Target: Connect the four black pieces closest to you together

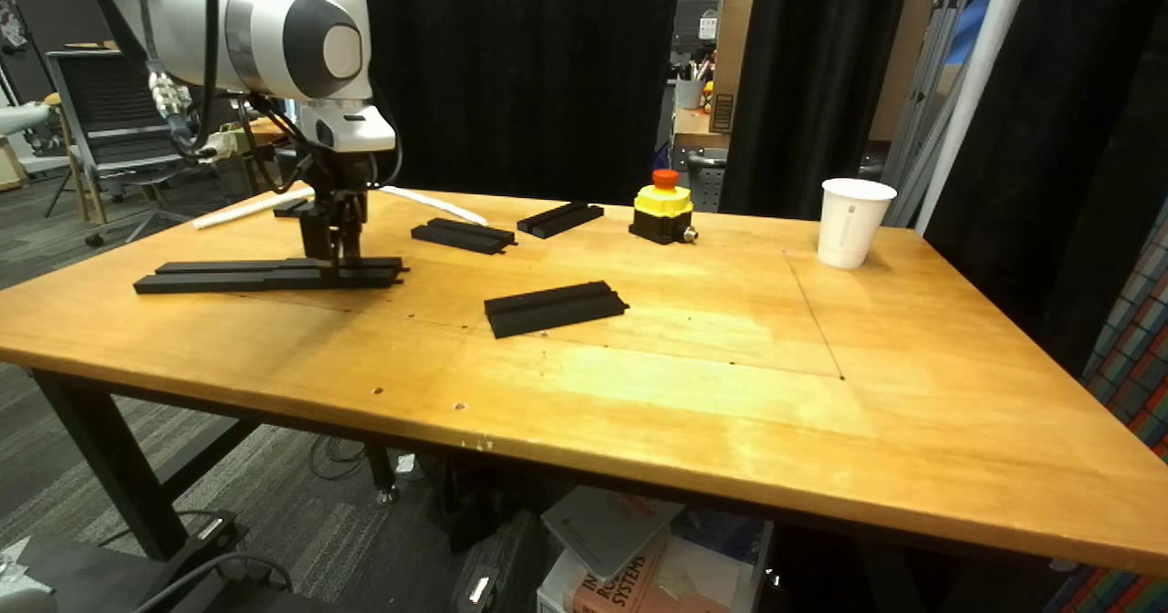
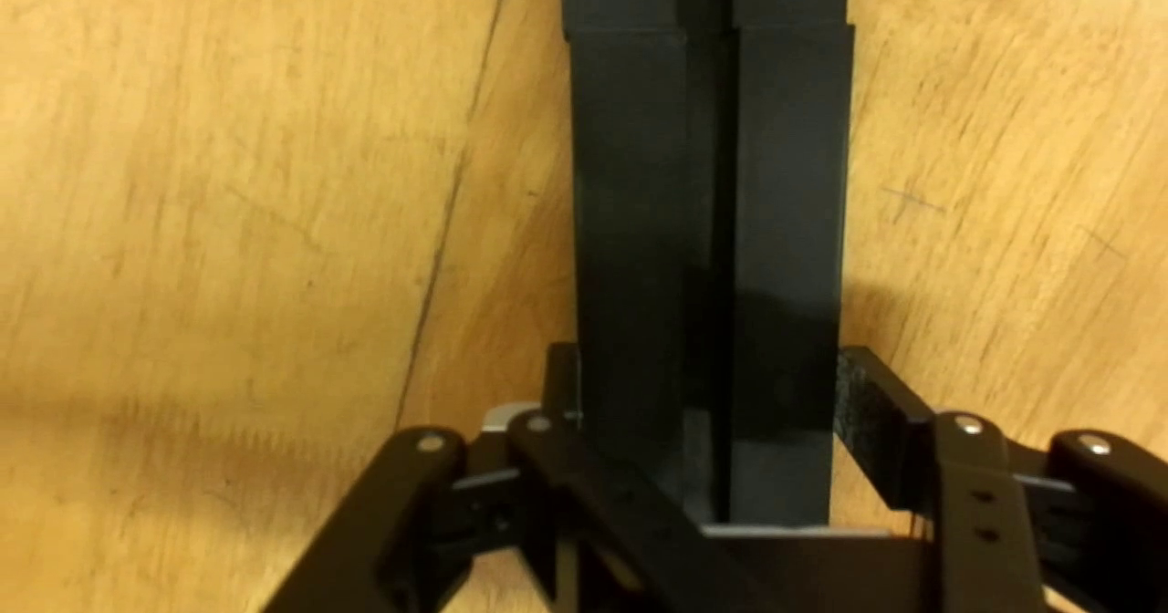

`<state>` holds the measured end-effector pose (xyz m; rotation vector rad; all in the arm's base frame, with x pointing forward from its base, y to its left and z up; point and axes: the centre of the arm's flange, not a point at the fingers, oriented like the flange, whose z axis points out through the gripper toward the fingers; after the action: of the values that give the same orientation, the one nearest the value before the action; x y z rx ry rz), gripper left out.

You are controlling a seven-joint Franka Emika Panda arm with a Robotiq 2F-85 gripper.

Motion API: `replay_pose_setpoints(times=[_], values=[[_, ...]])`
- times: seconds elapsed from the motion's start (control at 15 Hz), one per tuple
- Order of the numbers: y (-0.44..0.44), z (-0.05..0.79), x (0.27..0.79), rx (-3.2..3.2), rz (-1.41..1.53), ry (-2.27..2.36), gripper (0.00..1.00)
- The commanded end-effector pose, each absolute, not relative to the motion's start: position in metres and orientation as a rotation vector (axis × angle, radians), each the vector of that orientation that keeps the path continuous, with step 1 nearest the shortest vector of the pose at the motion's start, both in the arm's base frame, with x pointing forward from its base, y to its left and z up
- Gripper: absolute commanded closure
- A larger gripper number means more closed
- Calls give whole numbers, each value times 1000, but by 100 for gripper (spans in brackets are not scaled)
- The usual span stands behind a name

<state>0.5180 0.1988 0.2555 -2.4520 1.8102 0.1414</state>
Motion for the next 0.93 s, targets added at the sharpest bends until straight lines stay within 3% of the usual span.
replay_pose_setpoints(times=[0.0, 0.87], values=[[203, 255, 513, -2410, 163, 1835, 55], [196, 255, 500, -2406, 183, 1829, 55]])
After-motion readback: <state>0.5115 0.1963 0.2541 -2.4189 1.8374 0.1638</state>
